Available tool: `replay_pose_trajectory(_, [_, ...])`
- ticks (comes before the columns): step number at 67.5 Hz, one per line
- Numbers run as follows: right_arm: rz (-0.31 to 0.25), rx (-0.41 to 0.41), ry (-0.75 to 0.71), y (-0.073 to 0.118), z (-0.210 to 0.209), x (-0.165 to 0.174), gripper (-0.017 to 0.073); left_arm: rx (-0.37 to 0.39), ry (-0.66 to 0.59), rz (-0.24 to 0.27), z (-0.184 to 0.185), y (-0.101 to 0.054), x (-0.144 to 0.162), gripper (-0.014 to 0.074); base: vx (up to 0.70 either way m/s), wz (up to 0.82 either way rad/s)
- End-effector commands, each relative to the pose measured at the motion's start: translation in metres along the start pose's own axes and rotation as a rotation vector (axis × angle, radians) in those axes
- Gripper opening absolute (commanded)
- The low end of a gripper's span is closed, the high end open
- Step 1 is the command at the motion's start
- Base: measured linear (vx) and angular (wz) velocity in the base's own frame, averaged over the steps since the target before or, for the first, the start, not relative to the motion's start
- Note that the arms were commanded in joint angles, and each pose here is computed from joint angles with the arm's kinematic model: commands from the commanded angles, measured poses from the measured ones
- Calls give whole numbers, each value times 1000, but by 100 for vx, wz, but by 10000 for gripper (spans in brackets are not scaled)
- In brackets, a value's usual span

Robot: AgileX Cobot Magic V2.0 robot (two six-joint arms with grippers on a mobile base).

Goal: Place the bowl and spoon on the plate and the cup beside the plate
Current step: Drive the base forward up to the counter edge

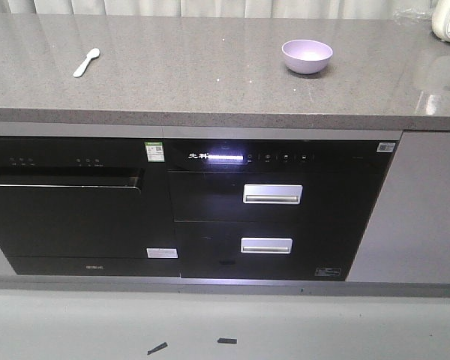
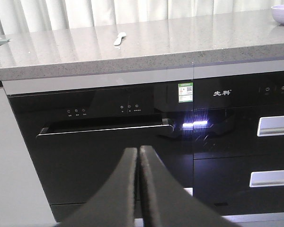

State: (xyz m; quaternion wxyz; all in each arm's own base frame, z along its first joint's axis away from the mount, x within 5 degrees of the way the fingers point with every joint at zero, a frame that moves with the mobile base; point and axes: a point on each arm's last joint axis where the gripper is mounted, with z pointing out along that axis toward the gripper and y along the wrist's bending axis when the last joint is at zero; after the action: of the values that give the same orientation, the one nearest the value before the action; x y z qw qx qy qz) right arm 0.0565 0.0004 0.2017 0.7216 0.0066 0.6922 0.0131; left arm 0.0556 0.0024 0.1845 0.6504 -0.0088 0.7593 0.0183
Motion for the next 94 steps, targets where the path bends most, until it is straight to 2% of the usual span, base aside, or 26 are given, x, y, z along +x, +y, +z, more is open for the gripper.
replay_pose_trajectory(1, [-9, -12, -79, 1, -1, -6, -3, 1, -94, -18, -2, 0, -10, -6, 10, 1])
replay_pose_trajectory(94, [-9, -12, -79, 1, -1, -6, -3, 1, -94, -18, -2, 0, -10, -6, 9, -2])
